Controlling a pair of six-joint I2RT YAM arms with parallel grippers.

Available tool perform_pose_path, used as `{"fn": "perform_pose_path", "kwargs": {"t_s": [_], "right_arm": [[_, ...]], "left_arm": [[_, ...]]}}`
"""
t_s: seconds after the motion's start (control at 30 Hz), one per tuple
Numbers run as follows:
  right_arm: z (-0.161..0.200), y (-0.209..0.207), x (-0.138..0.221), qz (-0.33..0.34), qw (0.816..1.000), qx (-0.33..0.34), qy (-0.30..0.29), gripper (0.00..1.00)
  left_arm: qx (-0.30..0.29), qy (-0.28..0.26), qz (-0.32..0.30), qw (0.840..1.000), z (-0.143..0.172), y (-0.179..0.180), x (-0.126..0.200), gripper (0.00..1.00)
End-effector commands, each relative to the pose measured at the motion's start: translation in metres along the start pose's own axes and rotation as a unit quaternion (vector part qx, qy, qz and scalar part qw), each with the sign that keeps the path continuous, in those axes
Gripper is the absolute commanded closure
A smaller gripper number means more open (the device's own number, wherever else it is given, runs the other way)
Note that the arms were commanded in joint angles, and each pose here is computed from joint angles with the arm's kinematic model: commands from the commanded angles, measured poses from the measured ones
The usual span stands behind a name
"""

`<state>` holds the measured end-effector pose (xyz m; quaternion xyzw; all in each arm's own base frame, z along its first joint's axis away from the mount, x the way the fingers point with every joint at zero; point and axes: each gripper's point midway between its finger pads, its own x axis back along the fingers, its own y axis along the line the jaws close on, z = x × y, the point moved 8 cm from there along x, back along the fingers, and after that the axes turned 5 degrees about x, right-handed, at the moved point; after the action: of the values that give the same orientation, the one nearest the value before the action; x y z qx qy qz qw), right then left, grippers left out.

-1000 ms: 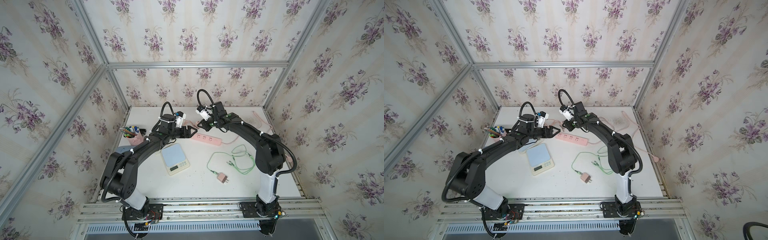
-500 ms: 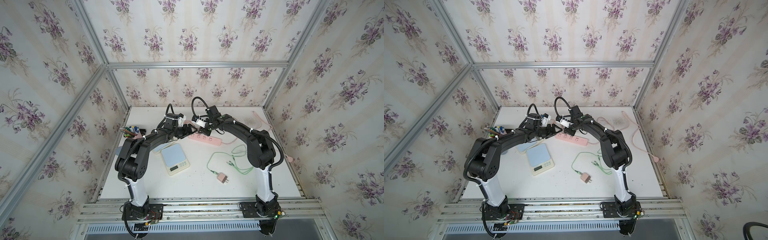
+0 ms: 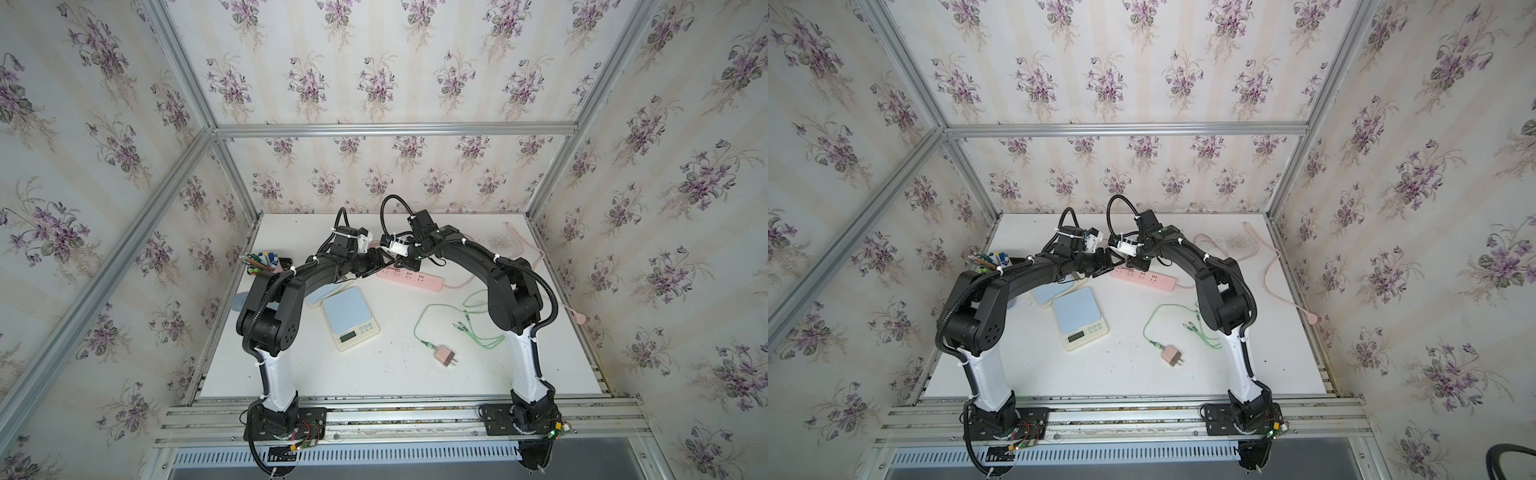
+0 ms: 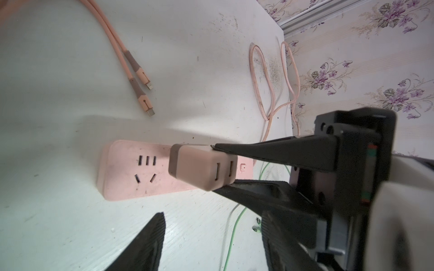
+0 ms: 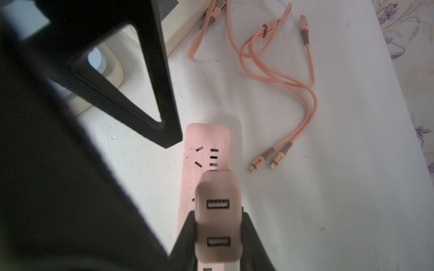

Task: Charge the electronic scale
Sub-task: Insert the plug into the socket.

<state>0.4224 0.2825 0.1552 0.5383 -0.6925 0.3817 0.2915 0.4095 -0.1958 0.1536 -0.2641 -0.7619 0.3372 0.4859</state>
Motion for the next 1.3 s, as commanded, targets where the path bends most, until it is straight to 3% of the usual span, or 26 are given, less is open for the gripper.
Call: {"fn": "perform_pose_path", "kwargs": {"t_s": [0.0, 0.53, 0.97, 1.27], "right_arm": [[0.006, 0.006, 0.001, -0.024, 0.999, -0.007, 0.025, 1.0], [0.011, 0.009, -0.011, -0.048, 0.997, -0.052, 0.026, 1.0], [0.051, 0.012, -0.036, -0.092, 0.979, -0.159, 0.085, 1.0], [0.063, 0.021, -0.044, -0.101, 0.972, -0.183, 0.107, 1.0]], "left_arm": [[-0.006, -0.004, -0.005, 1.0, -0.004, 0.0, 0.0, 0.35], [-0.014, -0.007, -0.017, 1.0, -0.008, 0.0, -0.004, 0.37], [-0.016, 0.001, -0.04, 0.999, -0.011, 0.001, -0.028, 0.42], [-0.006, 0.02, -0.065, 0.998, -0.002, 0.012, -0.041, 0.44]]}}
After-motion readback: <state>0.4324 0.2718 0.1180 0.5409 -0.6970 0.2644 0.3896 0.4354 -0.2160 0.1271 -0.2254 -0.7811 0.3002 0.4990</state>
